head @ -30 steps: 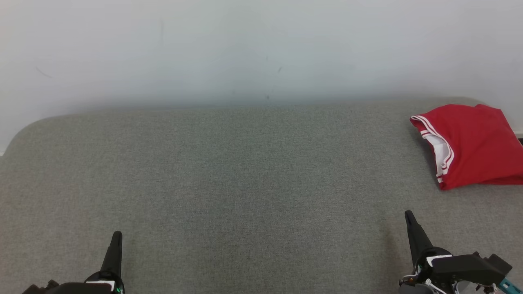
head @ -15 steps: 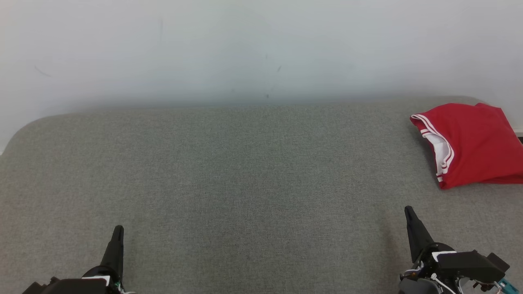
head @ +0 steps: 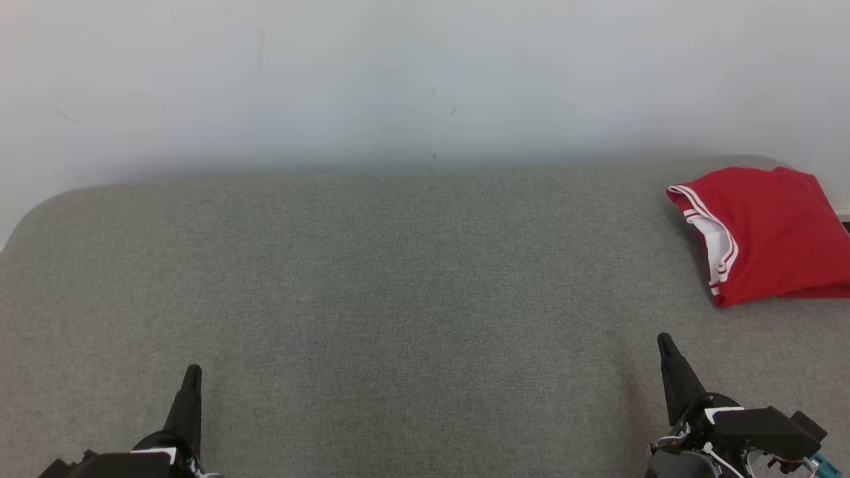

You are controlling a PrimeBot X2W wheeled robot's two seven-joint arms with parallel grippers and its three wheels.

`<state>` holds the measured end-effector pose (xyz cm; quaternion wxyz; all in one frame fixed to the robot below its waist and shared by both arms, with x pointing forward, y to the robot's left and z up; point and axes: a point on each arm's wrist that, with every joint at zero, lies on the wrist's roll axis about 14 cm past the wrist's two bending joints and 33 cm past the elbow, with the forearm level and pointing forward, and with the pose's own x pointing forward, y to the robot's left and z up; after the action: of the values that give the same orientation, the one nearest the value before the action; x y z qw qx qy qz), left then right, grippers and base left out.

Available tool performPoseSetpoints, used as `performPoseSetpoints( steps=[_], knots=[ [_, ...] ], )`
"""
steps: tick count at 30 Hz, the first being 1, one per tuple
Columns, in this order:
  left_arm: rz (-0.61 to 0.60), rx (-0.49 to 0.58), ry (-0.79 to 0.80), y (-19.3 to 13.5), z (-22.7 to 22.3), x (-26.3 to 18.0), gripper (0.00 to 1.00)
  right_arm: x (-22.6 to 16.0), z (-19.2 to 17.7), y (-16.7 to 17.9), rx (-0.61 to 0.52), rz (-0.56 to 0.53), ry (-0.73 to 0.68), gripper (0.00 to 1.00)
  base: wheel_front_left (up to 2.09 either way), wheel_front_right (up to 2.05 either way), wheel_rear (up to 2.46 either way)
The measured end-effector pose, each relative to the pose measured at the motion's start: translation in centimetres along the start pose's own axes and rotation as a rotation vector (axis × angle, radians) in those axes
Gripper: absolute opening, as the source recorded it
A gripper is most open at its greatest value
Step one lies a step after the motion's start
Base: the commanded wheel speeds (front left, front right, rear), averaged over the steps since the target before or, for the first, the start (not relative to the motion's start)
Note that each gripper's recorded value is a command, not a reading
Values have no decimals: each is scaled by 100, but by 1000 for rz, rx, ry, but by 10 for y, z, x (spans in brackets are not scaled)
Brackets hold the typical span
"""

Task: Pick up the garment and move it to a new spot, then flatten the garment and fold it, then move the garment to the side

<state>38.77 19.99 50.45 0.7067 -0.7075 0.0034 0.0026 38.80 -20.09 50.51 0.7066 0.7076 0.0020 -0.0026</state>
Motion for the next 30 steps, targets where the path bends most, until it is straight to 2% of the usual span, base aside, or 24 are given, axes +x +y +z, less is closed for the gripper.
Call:
performPoseSetpoints(
  steps=[30],
  knots=[
    [0, 0, 0, 0, 0, 0, 0, 0, 0, 0, 0, 1, 0, 0, 0, 0, 0]
  ],
)
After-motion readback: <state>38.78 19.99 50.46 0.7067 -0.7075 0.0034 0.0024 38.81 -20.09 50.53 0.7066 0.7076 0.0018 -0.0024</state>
